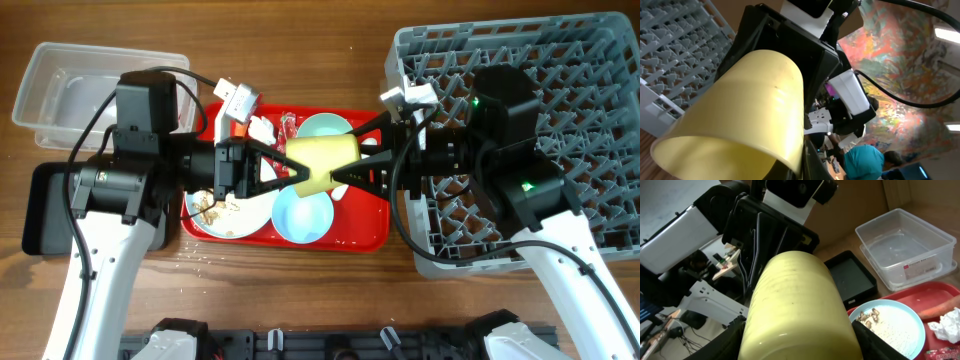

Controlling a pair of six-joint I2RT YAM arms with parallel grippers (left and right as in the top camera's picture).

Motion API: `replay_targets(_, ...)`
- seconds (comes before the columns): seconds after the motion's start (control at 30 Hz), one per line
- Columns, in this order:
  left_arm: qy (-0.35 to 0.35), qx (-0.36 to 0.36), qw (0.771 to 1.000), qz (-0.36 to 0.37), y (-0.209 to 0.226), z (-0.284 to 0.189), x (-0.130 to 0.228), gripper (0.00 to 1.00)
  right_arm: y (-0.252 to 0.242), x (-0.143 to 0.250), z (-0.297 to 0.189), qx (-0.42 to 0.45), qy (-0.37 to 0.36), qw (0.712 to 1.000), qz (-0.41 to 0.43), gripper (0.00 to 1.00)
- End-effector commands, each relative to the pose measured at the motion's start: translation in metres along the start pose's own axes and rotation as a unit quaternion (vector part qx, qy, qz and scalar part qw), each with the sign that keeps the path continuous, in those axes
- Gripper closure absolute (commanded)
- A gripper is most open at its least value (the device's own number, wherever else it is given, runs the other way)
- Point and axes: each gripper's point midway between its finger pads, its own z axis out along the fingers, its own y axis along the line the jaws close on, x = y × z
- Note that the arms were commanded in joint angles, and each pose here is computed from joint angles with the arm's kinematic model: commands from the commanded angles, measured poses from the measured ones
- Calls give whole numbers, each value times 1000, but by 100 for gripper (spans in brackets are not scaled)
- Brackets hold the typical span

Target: Sort waste into correct bins and load items into the dishwasher rack

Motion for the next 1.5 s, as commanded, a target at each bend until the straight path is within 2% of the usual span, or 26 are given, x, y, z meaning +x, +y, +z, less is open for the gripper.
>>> replay_targets(0.0, -5, -27, 999, 17, 4, 2, -4, 86, 5, -1, 2, -8, 3, 1000, -6, 54)
replay_targets(0.03, -6, -27, 999, 25, 4, 2, -5, 20, -1, 1, 2, 10, 4, 1000, 0, 54)
replay_targets(0.07, -9, -27, 999, 40, 3, 1, -9, 0, -11, 3, 1, 41, 5, 999, 9, 54)
replay_targets(0.13, -28, -38, 997, 68, 5, -8, -20, 0, -42, 10, -10, 152, 7, 988, 37, 53)
replay_targets(0.23, -80, -77, 993, 38, 18, -36, -38, 0, -70, 21, -63, 337, -12, 937, 93, 54)
replay_targets(0.3, -99, -88, 991, 36, 22, -48, -43, 0, -86, 41, -120, 483, -26, 862, 151, 54)
replay_targets(0.4, -108, -107, 988, 33, 28, -51, -46, 0, -92, 100, -195, 650, 5, 718, 250, 54)
replay_targets(0.47, -116, -128, 984, 32, 35, -54, -49, 0, -99, 121, -203, 674, 36, 680, 286, 55)
replay_targets(0.5, -118, -132, 984, 31, 36, -54, -49, 0, -106, 133, -210, 695, 52, 648, 306, 55)
replay_targets(0.53, -118, -131, 984, 30, 36, -54, -49, 0, -113, 142, -212, 704, 71, 631, 319, 55)
replay_targets(0.63, -118, -138, 983, 9, 40, -54, -45, 0, -140, 169, -201, 695, 135, 611, 354, 54)
replay_targets(0.7, -120, -145, 982, 3, 43, -55, -45, 0, -157, 177, -179, 652, 173, 648, 354, 53)
replay_targets(0.73, -120, -145, 982, 3, 43, -55, -45, 0, -161, 177, -177, 648, 176, 652, 353, 48)
replay_targets(0.8, -119, -145, 982, 1, 43, -55, -44, 0, -168, 168, -186, 672, 158, 640, 338, 29)
replay_targets(0.87, -127, -166, 978, -1, 50, -58, -47, 0, -162, 131, -189, 676, 120, 660, 304, 28)
replay_targets(0.93, -147, -224, 963, -7, 69, -68, -52, 0, -145, 83, -176, 644, 78, 716, 255, 27)
replay_targets(1.0, -155, -248, 956, -11, 77, -72, -53, 0, -133, 65, -160, 610, 52, 751, 248, 27)
replay_targets(1.07, -169, -307, 936, -35, 97, -85, -51, 0, -130, 63, -129, 547, 56, 796, 254, 33)
replay_targets(1.13, -189, -379, 903, -68, 119, -106, -47, 0, -136, 64, -101, 518, 75, 819, 235, 33)
replay_targets(1.17, -219, -430, 870, -104, 132, -130, -45, 0, -143, 66, -80, 508, 93, 828, 217, 32)
replay_targets(1.2, -266, -493, 815, -147, 144, -169, -40, 0, -153, 74, -60, 503, 113, 831, 209, 30)
replay_targets(1.23, -315, -551, 752, -178, 150, -214, -33, 0, -170, 86, -49, 516, 129, 819, 214, 30)
replay_targets(1.27, -344, -583, 707, -201, 153, -244, -24, 0, -185, 95, -44, 532, 132, 805, 228, 30)
replay_targets(1.3, -364, -592, 683, -224, 153, -263, -15, 0, -212, 110, -37, 547, 135, 788, 249, 32)
replay_targets(1.37, -368, -598, 666, -253, 155, -276, -1, 0, -253, 134, -22, 554, 133, 772, 281, 34)
replay_targets(1.47, -372, -599, 660, -260, 155, -281, 2, 0, -302, 185, -3, 561, 147, 749, 321, 37)
